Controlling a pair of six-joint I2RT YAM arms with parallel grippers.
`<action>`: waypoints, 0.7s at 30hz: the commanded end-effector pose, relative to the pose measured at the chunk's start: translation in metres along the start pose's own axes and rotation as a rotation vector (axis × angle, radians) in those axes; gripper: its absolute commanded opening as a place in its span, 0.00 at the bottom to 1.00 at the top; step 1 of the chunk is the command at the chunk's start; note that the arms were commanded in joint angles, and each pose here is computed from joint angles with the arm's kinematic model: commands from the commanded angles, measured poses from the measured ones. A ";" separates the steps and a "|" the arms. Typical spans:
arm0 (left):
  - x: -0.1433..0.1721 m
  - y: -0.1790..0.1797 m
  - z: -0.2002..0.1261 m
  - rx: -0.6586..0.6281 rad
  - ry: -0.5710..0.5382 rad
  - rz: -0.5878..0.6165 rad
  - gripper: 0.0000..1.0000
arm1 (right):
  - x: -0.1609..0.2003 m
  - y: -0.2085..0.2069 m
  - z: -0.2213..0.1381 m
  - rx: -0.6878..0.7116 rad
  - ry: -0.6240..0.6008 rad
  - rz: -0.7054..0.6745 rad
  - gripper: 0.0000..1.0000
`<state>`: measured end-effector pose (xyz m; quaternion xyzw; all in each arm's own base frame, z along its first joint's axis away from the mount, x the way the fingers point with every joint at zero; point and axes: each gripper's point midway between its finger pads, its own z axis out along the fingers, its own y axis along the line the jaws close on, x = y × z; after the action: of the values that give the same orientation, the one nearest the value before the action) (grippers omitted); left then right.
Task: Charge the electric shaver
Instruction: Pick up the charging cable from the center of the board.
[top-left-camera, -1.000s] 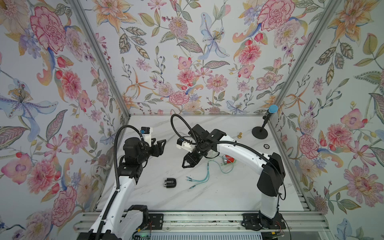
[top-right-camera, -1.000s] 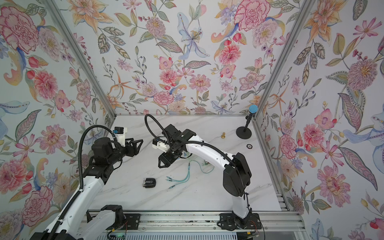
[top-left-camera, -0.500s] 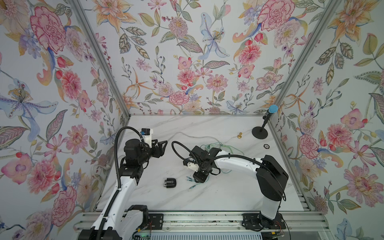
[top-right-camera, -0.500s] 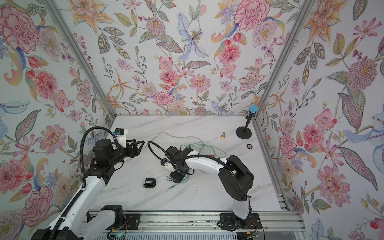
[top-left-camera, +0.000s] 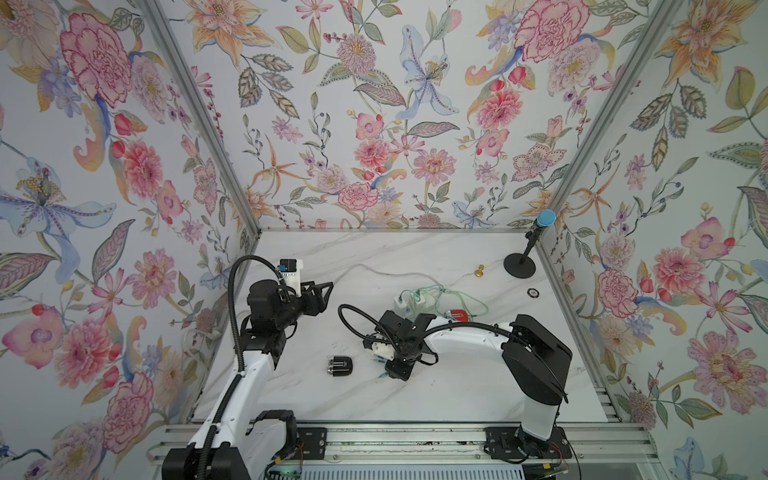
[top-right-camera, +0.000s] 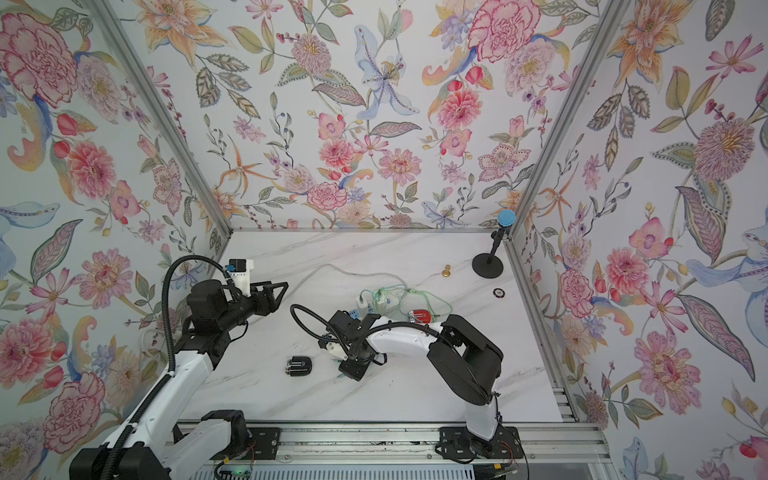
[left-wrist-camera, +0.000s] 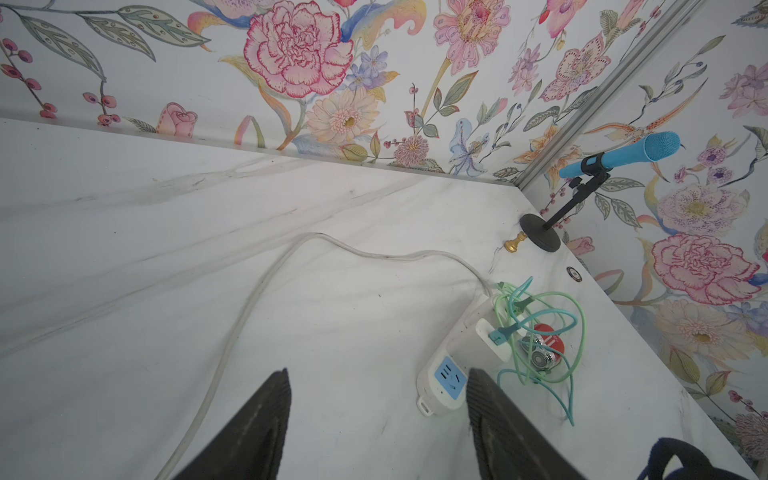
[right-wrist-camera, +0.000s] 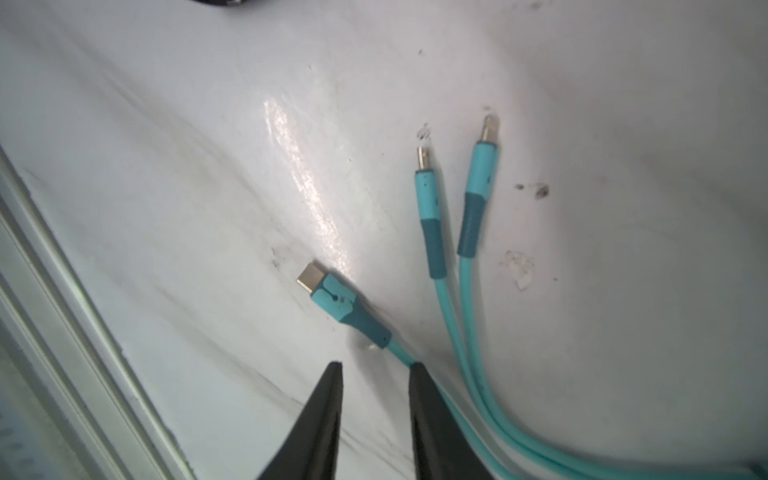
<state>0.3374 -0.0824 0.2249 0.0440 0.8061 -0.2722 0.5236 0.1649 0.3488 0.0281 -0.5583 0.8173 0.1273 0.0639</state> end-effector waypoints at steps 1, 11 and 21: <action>-0.003 0.000 -0.001 0.018 -0.014 -0.009 0.70 | -0.007 -0.005 0.000 0.057 -0.023 -0.071 0.35; -0.001 0.005 -0.004 -0.001 -0.007 -0.009 0.70 | -0.001 -0.001 0.016 0.090 0.009 -0.124 0.34; 0.003 0.007 -0.008 -0.011 -0.006 -0.016 0.70 | 0.007 0.000 0.038 0.071 0.022 -0.097 0.28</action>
<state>0.3365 -0.0765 0.2252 0.0388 0.8054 -0.2709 0.5258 0.1683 0.3656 0.0188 -0.5947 0.7889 0.1044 0.1145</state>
